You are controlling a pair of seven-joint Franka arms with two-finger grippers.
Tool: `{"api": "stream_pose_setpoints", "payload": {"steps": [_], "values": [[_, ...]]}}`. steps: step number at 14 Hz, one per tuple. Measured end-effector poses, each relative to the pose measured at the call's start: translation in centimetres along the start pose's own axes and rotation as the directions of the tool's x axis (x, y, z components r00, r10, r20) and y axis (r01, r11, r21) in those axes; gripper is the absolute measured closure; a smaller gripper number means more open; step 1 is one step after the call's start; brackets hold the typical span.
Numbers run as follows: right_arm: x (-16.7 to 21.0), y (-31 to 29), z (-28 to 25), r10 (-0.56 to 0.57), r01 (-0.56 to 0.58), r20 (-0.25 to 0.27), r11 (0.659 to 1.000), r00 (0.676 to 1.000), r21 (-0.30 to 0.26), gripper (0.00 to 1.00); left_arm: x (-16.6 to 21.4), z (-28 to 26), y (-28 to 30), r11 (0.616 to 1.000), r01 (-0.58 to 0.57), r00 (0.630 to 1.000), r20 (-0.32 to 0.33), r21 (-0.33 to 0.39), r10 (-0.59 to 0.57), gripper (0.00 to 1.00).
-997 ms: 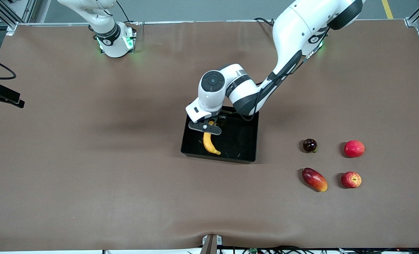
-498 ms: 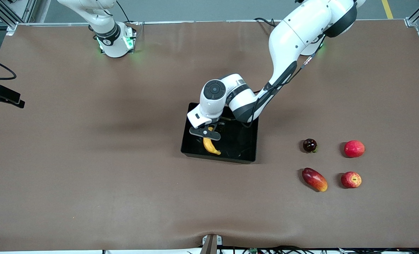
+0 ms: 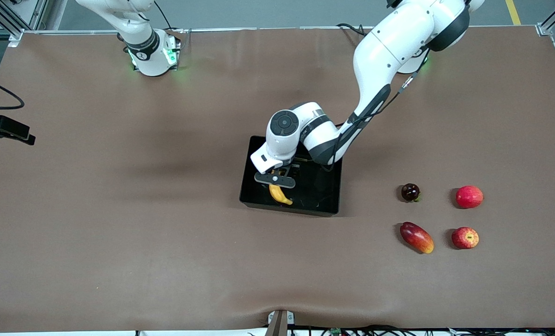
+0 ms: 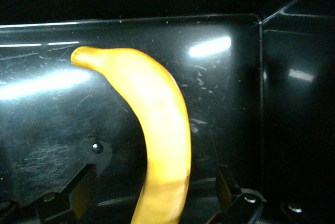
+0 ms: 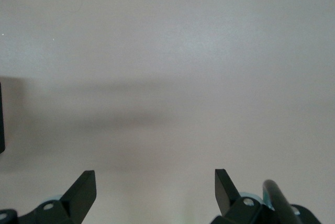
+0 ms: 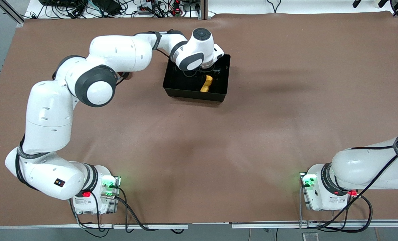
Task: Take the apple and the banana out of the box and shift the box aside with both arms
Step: 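Grasp the banana with the left gripper while the right gripper approaches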
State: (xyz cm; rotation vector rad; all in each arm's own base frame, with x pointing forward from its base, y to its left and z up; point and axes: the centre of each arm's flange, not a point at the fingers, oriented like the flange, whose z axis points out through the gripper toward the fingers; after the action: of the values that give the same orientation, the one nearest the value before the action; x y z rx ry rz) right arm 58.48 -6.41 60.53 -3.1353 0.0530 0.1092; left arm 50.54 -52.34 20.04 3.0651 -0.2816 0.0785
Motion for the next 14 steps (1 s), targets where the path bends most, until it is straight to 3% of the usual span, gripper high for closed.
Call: {"api": "stream_pose_setpoints", "payload": {"steps": [9, 11, 14], "values": [[1.4, 0.1, 3.5, 0.000, 0.000, 0.074, 1.000, 0.997, 0.006, 0.00, -1.0, 3.4, 0.4, 0.999, 0.043, 0.999, 0.005, 0.003, -0.043, 0.00], [1.7, 0.1, 4.5, 0.000, -0.001, 0.098, 1.000, 0.995, 0.008, 0.00, -0.7, 3.1, 0.4, 0.999, 0.045, 0.999, -0.001, 0.000, -0.045, 0.16], [2.1, -0.3, 5.5, -0.007, 0.006, 0.117, 1.000, 0.993, 0.009, 0.00, -0.4, 2.4, 0.7, 0.999, 0.044, 0.999, -0.014, -0.008, -0.044, 0.49]]}}
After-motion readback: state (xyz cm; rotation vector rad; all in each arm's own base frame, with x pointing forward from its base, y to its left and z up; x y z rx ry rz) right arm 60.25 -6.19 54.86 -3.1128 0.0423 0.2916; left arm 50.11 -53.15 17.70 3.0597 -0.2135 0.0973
